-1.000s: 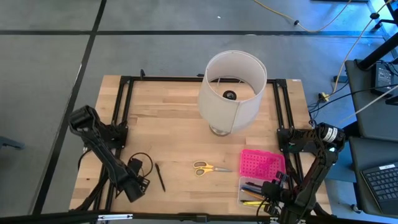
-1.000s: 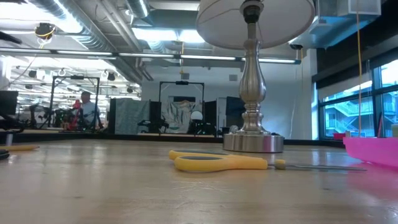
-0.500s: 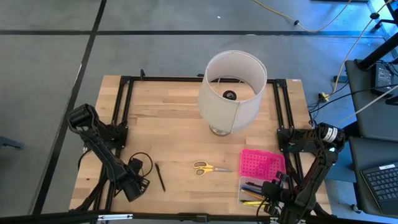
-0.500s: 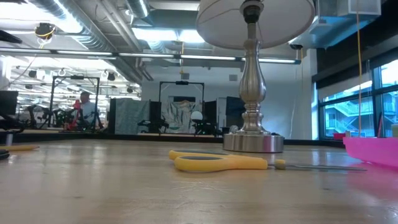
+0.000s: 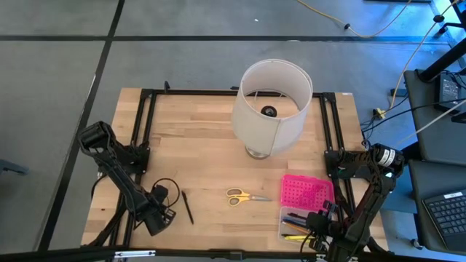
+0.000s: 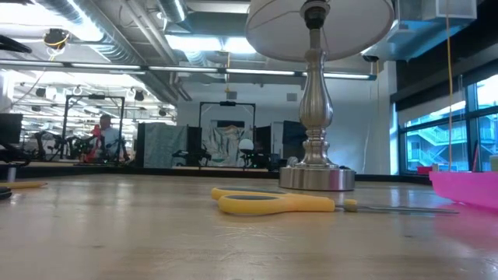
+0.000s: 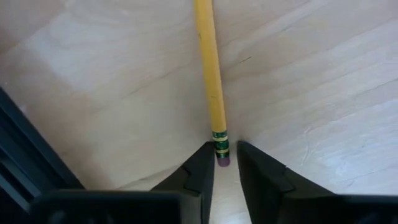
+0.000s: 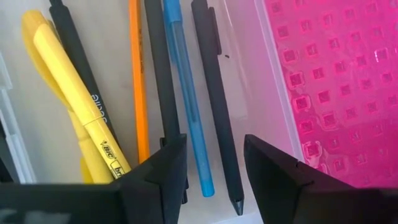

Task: Pick & place school supplies into a supply box
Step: Put the yellow pencil into the supply box

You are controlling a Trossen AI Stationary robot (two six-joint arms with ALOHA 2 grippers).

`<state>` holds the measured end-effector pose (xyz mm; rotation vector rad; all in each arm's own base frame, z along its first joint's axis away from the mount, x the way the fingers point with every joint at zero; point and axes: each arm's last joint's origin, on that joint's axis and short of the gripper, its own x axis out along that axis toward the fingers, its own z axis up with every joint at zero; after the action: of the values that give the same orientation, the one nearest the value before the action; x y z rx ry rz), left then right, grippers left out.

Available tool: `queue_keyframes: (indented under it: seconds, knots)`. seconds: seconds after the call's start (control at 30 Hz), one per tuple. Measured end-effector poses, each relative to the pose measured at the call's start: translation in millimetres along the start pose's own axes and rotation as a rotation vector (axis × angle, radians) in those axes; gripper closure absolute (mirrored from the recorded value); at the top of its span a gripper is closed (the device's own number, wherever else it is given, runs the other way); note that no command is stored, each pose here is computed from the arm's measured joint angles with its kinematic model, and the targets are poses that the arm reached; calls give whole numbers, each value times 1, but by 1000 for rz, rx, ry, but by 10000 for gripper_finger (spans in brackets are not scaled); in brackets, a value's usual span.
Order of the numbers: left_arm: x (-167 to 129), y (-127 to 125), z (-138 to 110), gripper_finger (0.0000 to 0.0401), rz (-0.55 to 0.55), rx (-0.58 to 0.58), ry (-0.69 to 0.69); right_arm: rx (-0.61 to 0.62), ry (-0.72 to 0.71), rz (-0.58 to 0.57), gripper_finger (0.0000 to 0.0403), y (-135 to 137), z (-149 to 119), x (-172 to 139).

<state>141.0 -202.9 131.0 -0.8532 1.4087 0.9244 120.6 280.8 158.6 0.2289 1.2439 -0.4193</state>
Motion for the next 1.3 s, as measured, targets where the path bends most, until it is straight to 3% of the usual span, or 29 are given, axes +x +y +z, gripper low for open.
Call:
queue_keyframes:
  seconds: [0.4, 1.07, 1.3]
  knots:
    - [0, -1, 0, 391, -9, 63, 5, 2, -28, 10, 240, 6, 4, -12]
    - [-16, -13, -7, 391, -50, 125, 2, -16, -62, -29, 240, 4, 7, -19]
    - [-17, -20, -8, 389, -127, 181, -15, -16, -63, -28, 240, 4, 7, -19]
